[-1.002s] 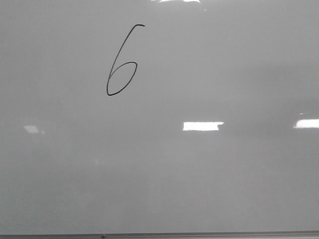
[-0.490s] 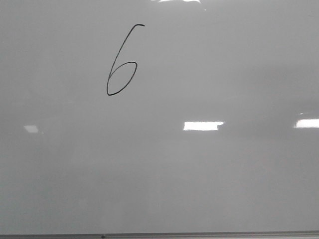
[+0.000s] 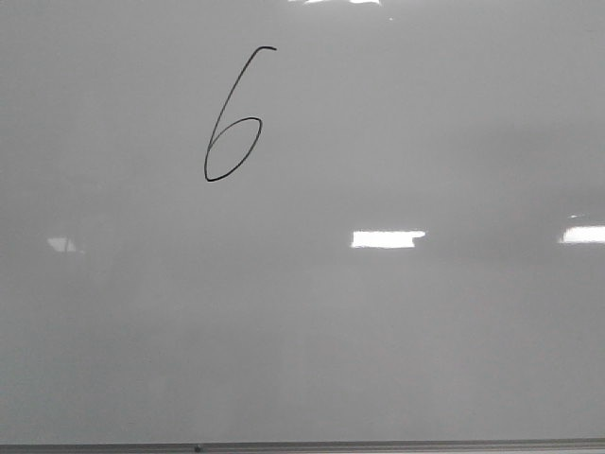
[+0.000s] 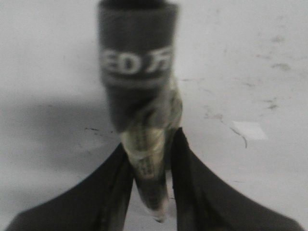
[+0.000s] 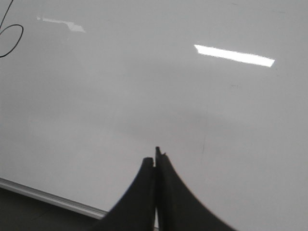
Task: Write number 6 on whiteboard
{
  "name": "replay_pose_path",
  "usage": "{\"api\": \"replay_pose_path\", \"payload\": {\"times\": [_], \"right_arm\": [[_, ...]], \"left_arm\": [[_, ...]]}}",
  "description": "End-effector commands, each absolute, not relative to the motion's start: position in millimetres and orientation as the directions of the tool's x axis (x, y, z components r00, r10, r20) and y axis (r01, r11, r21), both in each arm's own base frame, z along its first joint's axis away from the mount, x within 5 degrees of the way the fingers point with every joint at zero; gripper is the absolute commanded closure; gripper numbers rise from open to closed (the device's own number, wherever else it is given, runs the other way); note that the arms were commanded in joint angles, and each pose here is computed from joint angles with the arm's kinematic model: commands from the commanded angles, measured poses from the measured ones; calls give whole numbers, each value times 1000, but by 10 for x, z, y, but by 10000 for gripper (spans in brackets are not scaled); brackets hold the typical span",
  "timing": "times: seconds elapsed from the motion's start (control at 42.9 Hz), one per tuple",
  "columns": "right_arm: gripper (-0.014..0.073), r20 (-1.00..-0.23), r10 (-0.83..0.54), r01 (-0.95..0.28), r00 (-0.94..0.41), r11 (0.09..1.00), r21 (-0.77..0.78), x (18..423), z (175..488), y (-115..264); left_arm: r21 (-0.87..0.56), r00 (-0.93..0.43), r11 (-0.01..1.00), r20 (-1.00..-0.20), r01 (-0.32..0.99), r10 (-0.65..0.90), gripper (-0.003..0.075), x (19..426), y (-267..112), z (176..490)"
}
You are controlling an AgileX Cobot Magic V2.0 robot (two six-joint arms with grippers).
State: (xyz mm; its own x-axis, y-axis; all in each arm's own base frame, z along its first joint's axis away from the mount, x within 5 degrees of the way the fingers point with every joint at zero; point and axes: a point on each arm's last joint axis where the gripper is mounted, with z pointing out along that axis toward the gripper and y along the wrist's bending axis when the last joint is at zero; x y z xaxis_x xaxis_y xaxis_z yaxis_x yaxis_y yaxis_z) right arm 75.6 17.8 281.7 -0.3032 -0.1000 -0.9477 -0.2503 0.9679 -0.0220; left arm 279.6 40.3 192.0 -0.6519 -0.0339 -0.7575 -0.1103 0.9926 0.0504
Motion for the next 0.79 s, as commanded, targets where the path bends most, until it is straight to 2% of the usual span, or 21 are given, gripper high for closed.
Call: {"api": "replay_pose_path", "payload": {"times": [0.0,0.21,0.303,0.443,0.629,0.769], "right_arm": [[661,-975,-76,-262,-209,965,-20,771,2973,196],[661,-976,-76,-263,-206,965,-19,771,2976,196],[661,-976,-75,-263,-205,965,-19,771,2977,197],[661,-976,-75,-263,-205,965,-19,771,2977,197],[661,-979,-72,-266,-193,964,-19,773,2988,200],[661,-981,-64,-270,-183,963,-13,774,2998,205]], "left_arm": [[50,-553,990,-833,-131,-31,448,2887,411,2130],[46,-574,991,-818,-125,-34,302,2874,404,2110],[45,-580,991,-814,-123,-35,274,2868,401,2108],[52,-583,993,-812,-106,-20,271,2813,384,2189],[83,-536,994,-844,-65,36,276,2546,329,2589],[90,-487,995,-872,-50,54,335,2240,274,2891]]}}
